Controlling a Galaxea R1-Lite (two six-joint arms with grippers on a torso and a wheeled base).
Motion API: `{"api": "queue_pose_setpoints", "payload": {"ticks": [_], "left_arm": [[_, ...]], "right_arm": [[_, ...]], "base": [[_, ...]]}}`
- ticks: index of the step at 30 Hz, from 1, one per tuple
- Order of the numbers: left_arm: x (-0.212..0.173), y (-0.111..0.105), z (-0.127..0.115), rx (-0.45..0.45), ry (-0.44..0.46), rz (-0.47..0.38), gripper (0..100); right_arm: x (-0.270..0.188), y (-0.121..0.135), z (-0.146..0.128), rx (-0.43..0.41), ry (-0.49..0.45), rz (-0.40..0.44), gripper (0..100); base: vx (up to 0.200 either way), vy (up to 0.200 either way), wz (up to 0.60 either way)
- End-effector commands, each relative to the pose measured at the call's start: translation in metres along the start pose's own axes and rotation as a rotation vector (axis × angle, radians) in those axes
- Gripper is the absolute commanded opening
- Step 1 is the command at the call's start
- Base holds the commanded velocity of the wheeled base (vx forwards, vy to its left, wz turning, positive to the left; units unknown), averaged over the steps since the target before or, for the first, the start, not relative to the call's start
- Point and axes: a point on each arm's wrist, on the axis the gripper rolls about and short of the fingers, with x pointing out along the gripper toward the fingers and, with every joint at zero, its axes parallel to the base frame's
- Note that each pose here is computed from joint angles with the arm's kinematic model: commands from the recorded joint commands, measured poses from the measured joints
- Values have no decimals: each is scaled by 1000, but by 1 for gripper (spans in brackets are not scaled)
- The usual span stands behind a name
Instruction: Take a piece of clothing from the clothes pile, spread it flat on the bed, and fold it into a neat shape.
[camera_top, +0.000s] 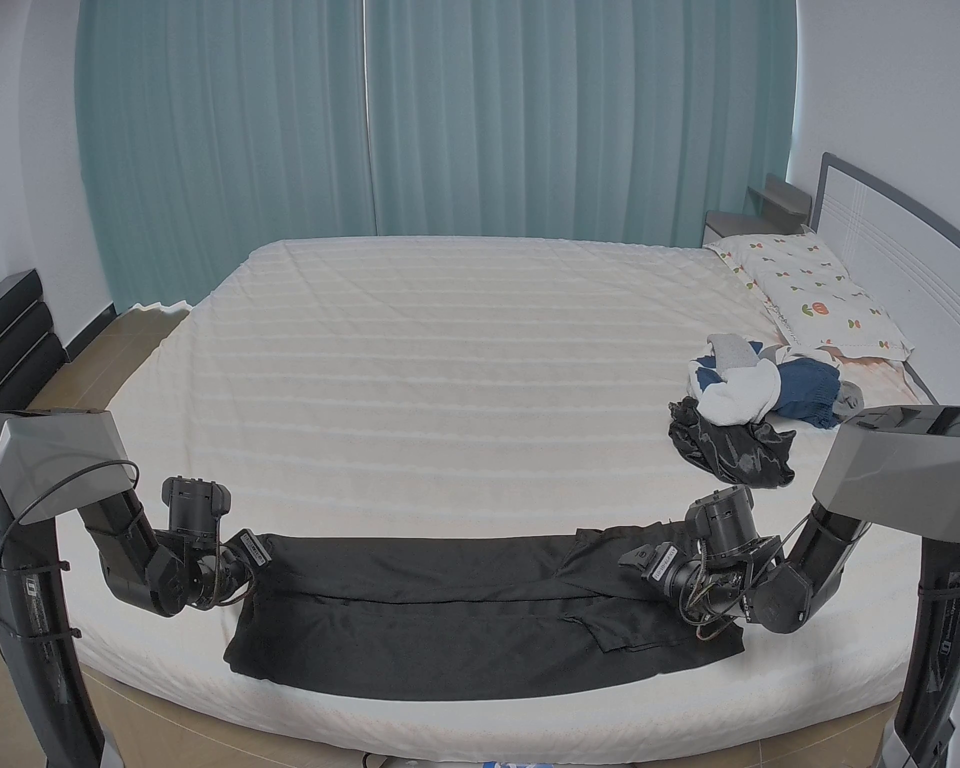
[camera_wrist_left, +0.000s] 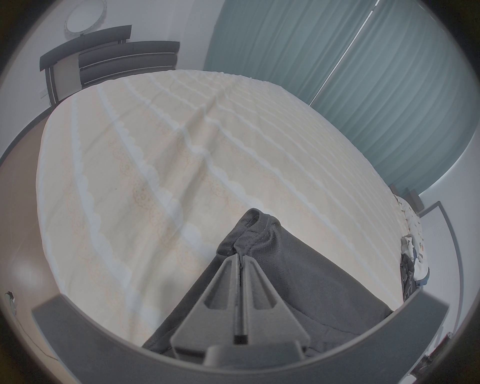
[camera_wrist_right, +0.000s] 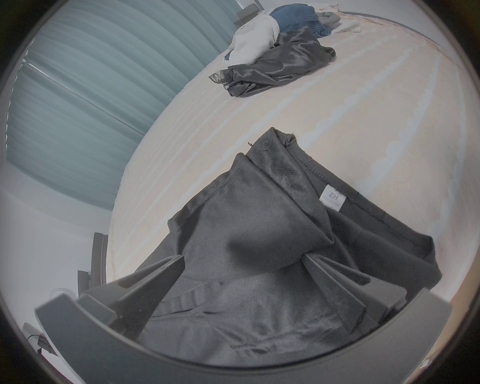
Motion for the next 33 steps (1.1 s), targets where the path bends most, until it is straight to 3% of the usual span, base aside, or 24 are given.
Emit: {"api": "queue_pose_setpoints", "payload": {"ticks": [1,11,12,19,25,30,33], "left_arm": [[-1,-1,1,0,-4,-3,0],[-1,-1,1,-1,-6,-5,0],[-1,-1,1,-1,-6,-5,0],[-1,-1,2,-1,-14,2,0],[-1,-3,6,-7,-76,8,0],[-1,-7,10,-15,-116,-25,0],[-2,-12,16,-51,-176,-70,0]], "right_arm": [[12,-2,-3,-2,1,-37,100],[15,-1,-1,-5,-33,-92,100],[15,0,-1,-5,-43,-94,0],[14,0,0,-10,-77,-116,0],[13,3,4,-9,-111,-117,0],[15,15,18,12,-162,-60,0],[18,28,36,47,-248,8,0]], "base": [[0,0,0],[0,0,0],[0,0,0],[0,0,0],[0,0,0],[0,0,0],[0,0,0]]}}
